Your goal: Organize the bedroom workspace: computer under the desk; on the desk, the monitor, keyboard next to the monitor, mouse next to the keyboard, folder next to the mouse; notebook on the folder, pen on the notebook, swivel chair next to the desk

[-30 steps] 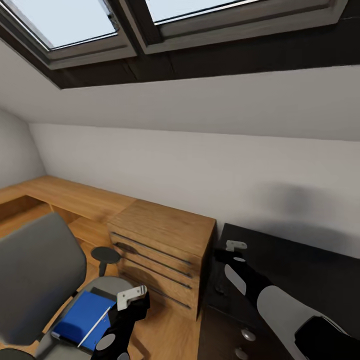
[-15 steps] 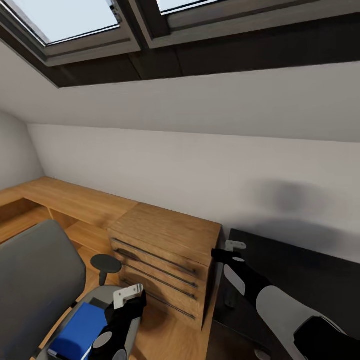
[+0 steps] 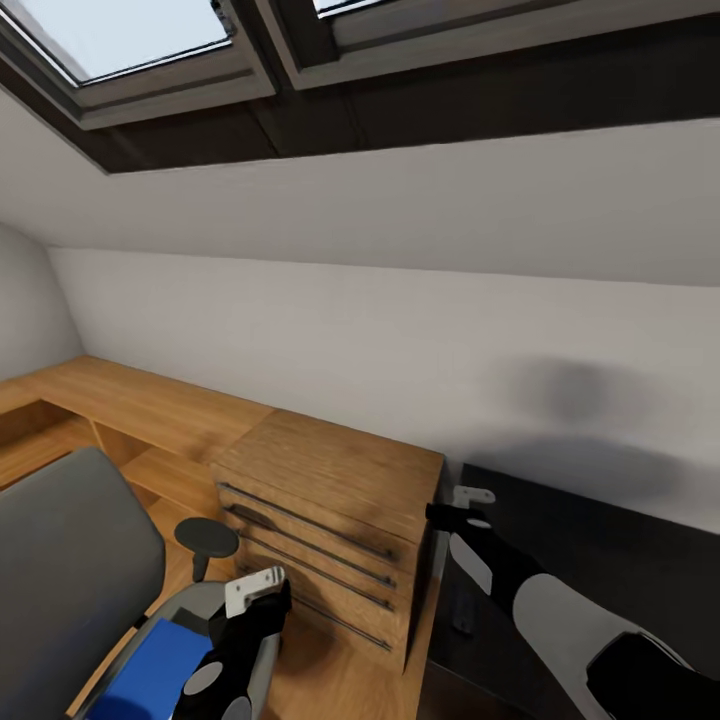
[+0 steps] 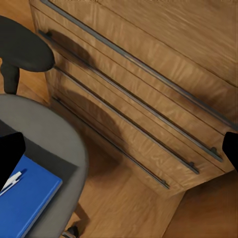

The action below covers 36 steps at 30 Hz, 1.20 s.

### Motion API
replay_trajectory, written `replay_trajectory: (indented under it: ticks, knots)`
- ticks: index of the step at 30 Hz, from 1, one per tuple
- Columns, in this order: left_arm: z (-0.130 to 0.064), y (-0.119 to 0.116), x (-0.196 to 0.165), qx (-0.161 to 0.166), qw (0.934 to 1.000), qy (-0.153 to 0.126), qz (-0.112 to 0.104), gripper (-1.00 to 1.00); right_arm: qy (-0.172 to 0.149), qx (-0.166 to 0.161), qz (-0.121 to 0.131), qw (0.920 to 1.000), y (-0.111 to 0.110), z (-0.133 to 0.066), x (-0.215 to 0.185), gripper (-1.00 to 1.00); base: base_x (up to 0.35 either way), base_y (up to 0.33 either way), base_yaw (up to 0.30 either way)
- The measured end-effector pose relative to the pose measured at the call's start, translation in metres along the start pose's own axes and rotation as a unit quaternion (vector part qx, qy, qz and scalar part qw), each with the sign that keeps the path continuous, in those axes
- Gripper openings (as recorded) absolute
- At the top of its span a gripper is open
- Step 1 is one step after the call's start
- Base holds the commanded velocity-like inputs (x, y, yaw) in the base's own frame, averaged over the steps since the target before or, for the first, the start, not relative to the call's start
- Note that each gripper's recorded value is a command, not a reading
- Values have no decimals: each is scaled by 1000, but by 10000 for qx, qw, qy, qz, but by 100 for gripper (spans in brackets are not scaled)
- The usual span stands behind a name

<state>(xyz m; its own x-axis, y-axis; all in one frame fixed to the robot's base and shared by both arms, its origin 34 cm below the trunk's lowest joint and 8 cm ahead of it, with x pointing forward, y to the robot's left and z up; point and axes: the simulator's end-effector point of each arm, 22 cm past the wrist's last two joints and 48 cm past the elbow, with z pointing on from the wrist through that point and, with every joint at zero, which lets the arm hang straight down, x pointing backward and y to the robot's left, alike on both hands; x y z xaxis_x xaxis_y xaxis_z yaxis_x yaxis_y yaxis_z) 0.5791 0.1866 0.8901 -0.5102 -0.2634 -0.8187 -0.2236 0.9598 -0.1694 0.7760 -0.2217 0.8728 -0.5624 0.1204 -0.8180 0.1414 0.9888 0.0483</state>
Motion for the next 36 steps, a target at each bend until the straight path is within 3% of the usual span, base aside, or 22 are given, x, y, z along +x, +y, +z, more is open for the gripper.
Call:
replay_trajectory:
  ticks: [11, 19, 23, 30, 36]
  knots:
    - [-6, -9, -22, 125, 9996, -238, -132, 100, 353, 287, -20, 9990, -27, 5, 34, 100, 5, -1, 0]
    - [0, -8, -15, 132, 9995, -240, -130, 100, 587, 292, -77, 9978, -26, 11, 51, 100, 0, 0, 0]
    - [3, -7, -11, 129, 9996, -234, -128, 100, 869, 298, -129, 9957, -27, 12, 67, 100, 0, 0, 0]
    - [9, -7, -4, 142, 9996, -226, -126, 100, 1049, 361, 109, 9938, -36, 18, 79, 100, 0, 0, 0]
    - [14, -6, 2, 141, 9996, -227, -124, 100, 1130, 361, 125, 9929, -37, 23, 88, 100, 0, 0, 0]
